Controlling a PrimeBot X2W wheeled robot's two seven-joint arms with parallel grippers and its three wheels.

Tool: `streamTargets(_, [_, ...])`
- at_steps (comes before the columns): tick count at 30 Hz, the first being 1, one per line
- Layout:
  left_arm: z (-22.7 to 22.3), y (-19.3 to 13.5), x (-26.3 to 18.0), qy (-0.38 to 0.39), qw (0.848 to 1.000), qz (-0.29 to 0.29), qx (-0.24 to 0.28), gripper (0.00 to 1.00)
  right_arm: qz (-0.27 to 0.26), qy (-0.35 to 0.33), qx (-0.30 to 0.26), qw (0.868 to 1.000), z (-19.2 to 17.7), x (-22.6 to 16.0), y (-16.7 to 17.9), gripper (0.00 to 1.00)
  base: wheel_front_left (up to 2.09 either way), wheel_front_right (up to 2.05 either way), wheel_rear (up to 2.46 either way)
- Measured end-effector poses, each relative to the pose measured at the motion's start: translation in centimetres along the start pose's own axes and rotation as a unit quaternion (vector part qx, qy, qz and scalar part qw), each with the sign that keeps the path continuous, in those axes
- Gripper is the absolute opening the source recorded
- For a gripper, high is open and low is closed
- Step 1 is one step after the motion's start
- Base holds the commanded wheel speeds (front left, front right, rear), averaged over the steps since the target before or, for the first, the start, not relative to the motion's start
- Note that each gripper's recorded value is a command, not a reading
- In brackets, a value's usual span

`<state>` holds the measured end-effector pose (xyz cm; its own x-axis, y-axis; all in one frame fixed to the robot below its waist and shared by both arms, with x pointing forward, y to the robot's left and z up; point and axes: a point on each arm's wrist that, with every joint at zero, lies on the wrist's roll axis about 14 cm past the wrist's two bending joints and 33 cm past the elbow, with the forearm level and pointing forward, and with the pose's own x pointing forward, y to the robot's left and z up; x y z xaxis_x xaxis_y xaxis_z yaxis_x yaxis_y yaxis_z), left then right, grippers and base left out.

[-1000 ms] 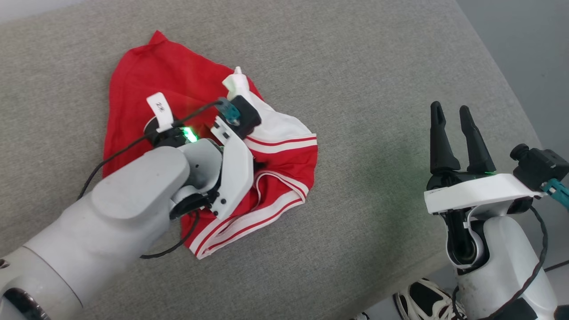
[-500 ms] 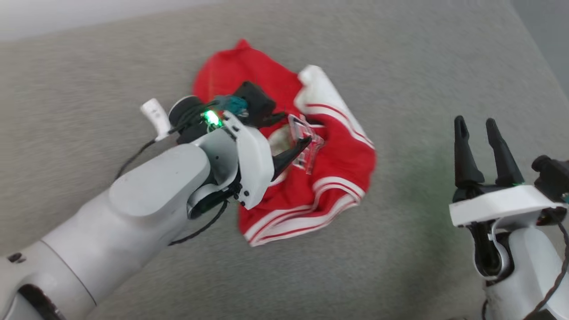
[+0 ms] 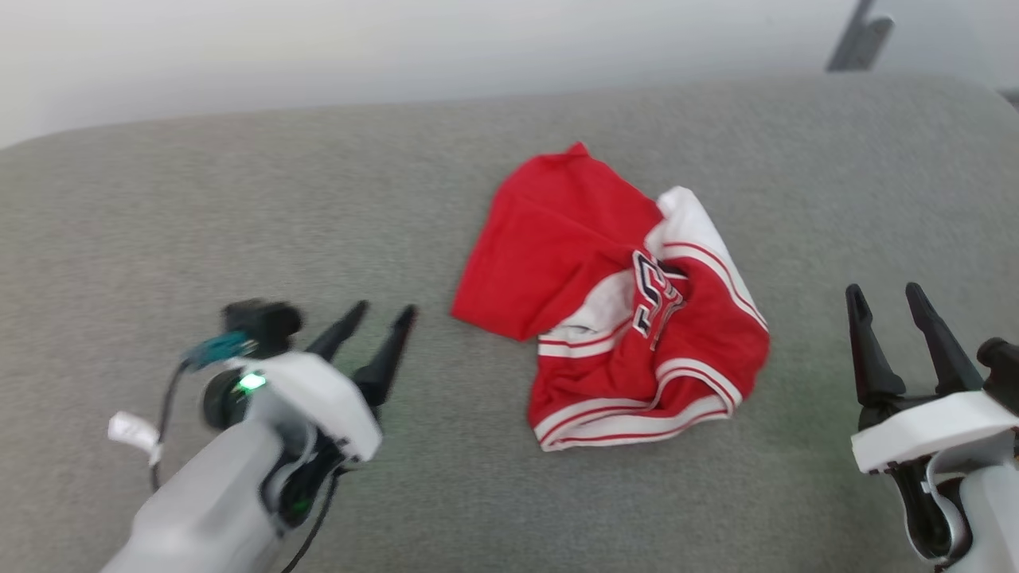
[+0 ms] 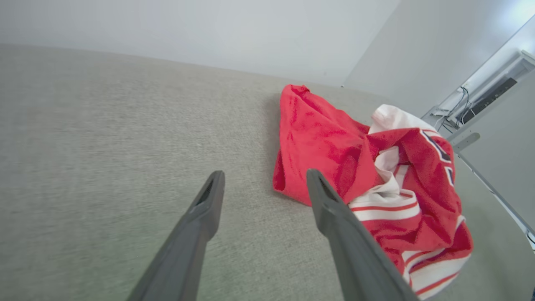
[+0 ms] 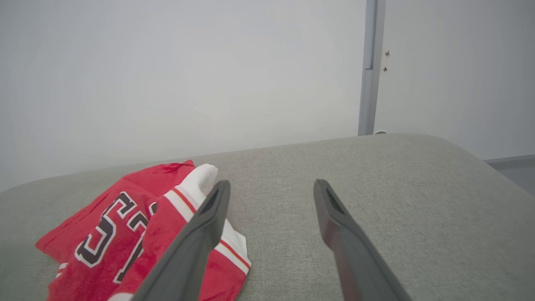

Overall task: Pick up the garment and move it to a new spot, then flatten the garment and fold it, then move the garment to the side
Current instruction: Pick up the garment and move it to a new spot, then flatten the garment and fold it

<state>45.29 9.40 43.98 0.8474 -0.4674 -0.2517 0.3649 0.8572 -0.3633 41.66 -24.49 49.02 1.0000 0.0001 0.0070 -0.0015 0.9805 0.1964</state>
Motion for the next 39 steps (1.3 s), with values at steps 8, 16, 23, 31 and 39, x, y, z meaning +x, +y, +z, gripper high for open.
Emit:
streamTargets(8, [0.9, 4.4, -7.6, -0.098, 0.989, 0.109, -0.009, 1.00, 0.028, -0.007, -0.009, 1.000, 0.8, -0.4, 1.4, 1.00, 0.00, 0.00, 0.00])
streamTargets(16, [2.4, 5.0, -12.8, -0.167, 0.971, 0.168, 0.041, 1.00, 0.022, -0.019, -0.010, 1.000, 1.9, -2.1, 0.8, 1.00, 0.00, 0.00, 0.00])
streamTargets(23, [3.1, 4.0, -14.2, -0.181, 0.963, 0.172, 0.101, 1.00, 0.018, -0.034, -0.012, 0.999, 2.9, -2.7, 0.4, 1.00, 0.00, 0.00, 0.00])
streamTargets(31, [2.3, 3.8, -14.6, -0.177, 0.962, 0.180, 0.105, 1.00, 0.014, -0.036, -0.009, 0.999, 3.0, -3.1, 0.2, 1.00, 0.00, 0.00, 0.00])
streamTargets(39, [2.3, 3.7, -14.5, -0.184, 0.961, 0.186, 0.093, 1.00, 0.026, 0.018, -0.021, 0.999, 1.1, -2.1, 0.3, 1.00, 0.00, 0.00, 0.00])
